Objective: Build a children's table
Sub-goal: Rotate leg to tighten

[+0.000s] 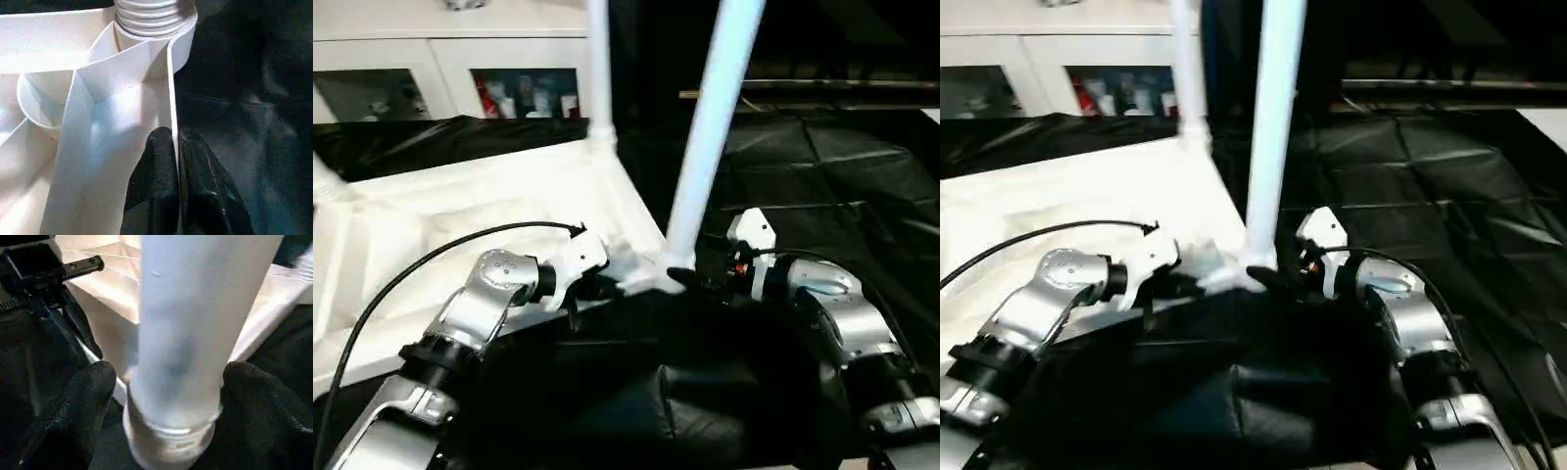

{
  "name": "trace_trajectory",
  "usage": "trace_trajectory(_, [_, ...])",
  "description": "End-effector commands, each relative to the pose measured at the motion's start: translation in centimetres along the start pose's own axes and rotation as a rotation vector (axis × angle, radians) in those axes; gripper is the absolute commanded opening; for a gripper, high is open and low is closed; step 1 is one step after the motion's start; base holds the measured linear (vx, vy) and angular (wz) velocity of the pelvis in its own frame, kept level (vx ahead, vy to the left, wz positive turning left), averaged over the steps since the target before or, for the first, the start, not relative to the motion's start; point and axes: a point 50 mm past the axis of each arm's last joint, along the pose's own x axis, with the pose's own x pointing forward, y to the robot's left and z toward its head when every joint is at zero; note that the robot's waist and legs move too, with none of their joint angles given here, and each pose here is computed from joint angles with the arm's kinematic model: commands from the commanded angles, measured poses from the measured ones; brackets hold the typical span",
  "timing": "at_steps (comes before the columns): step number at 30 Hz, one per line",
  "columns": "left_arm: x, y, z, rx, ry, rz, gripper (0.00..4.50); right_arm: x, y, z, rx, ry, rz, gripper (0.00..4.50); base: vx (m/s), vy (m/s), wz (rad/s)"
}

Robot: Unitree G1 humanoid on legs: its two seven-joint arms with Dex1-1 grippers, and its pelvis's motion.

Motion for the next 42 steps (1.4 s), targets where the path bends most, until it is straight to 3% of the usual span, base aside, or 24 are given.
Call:
trace_trajectory(1, [0.2,-0.3,2.1,0.084,-0.103,-0.047,0.0,-0.2,0.2,0.0,-0.011,0.017,0.018,3.94,0.0,0.0,0.0])
trace_trajectory(4, [0.1,-0.3,2.0,0.086,-0.097,-0.046,0.0,-0.2,0.3,-0.5,-0.025,0.043,0.02,3.94,0.0,0.0,0.0])
trace_trajectory(17, [-0.1,-0.3,1.6,0.082,-0.088,-0.049,0.0,0.3,0.4,-0.8,-0.005,0.027,0.01,2.84,0.0,0.0,0.0])
trace_trajectory(24, [-0.1,-0.4,1.5,0.081,-0.08,-0.05,0.0,0.6,0.7,-1.2,-0.006,0.036,0.021,2.67,0.0,0.0,0.0])
trace_trajectory(29, [-0.1,-0.5,1.4,0.081,-0.078,-0.053,0.0,0.7,0.7,-1.3,-0.01,0.04,0.022,2.65,0.0,0.0,0.0])
trace_trajectory(31, [-0.1,-0.5,1.4,0.081,-0.077,-0.054,0.0,0.7,0.6,-1.3,0.004,0.031,0.011,3.2,0.0,0.0,0.0])
trace_trajectory(36, [0.1,-0.5,1.4,0.084,-0.077,-0.057,0.0,0.9,0.5,-1.1,0.002,0.023,0.005,3.76,0.0,0.0,0.0])
trace_trajectory(42, [0.2,-0.5,1.5,0.086,-0.079,-0.061,0.0,1.4,0.4,-0.9,-0.01,0.018,0.001,3.76,0.0,0.0,0.0])
